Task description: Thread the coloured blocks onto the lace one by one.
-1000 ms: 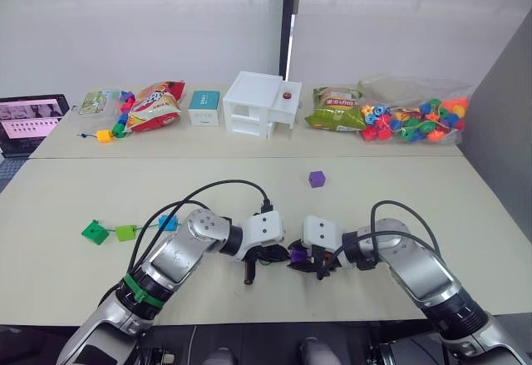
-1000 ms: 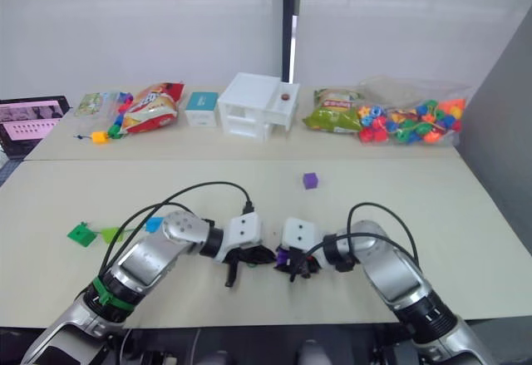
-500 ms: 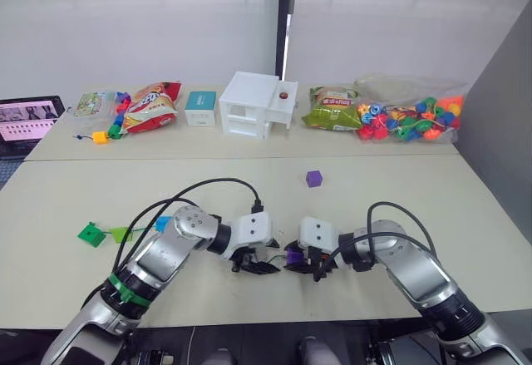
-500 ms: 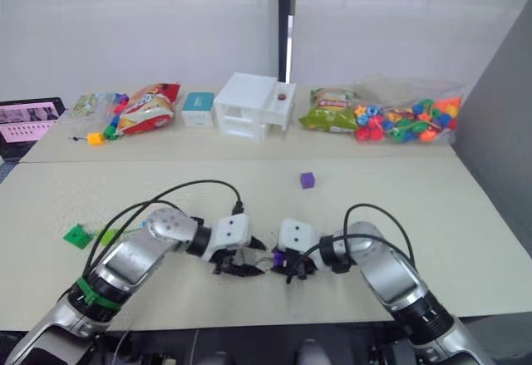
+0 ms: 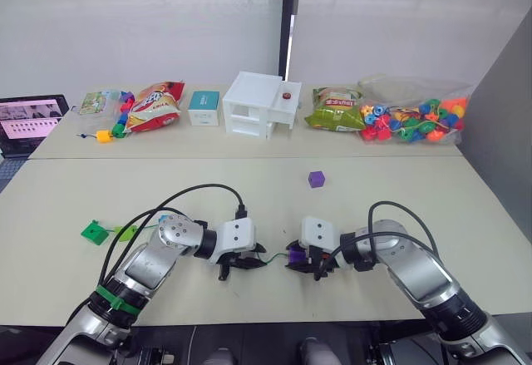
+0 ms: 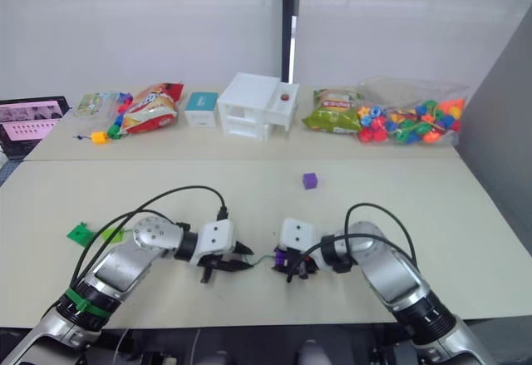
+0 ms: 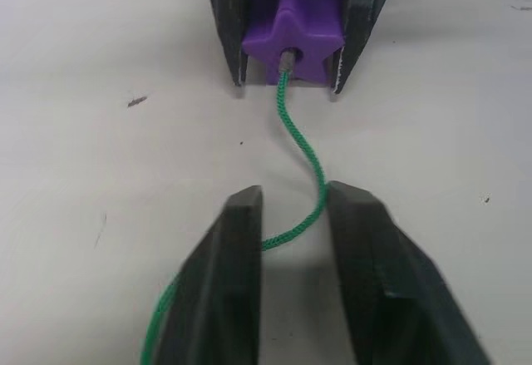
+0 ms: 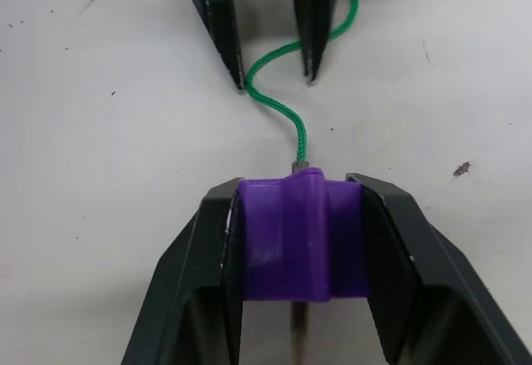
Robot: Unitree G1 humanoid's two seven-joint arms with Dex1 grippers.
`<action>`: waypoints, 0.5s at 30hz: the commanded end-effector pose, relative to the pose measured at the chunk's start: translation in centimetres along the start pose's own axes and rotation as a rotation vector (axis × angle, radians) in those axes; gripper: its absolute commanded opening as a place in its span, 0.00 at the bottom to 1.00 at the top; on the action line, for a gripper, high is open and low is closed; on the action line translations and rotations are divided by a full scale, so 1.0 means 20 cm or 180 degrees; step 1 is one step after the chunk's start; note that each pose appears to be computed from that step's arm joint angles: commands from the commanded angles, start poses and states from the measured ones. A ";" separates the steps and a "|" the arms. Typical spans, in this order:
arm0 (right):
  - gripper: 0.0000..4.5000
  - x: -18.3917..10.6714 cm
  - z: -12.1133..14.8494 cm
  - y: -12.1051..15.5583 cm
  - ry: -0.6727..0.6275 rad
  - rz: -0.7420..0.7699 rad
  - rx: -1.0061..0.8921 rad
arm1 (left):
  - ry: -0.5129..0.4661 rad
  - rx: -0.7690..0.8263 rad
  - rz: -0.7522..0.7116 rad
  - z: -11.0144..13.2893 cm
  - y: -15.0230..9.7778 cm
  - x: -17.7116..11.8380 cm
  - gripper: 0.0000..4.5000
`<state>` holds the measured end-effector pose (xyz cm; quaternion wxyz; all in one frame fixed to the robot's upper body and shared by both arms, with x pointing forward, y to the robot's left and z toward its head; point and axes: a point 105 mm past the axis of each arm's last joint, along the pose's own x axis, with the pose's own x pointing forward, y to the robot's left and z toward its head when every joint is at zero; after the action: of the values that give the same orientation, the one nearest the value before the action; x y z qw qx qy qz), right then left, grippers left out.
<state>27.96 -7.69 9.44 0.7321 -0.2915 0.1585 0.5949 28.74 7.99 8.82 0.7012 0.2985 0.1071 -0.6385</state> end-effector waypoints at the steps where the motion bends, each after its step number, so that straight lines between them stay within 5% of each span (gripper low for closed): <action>1: 0.31 -0.02 0.03 0.00 -0.0016 -0.0041 -0.0064 | -0.0088 -0.0035 -0.0009 0.01 -0.02 0.03 0.00; 15: 0.31 -0.01 0.04 0.02 -0.0022 -0.0008 -0.0060 | -0.0404 0.0076 -0.0138 0.17 -0.02 0.12 0.00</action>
<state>27.90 -7.79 9.55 0.7341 -0.2938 0.1623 0.5903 28.02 4.89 8.95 0.6921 0.2594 0.0865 -0.6680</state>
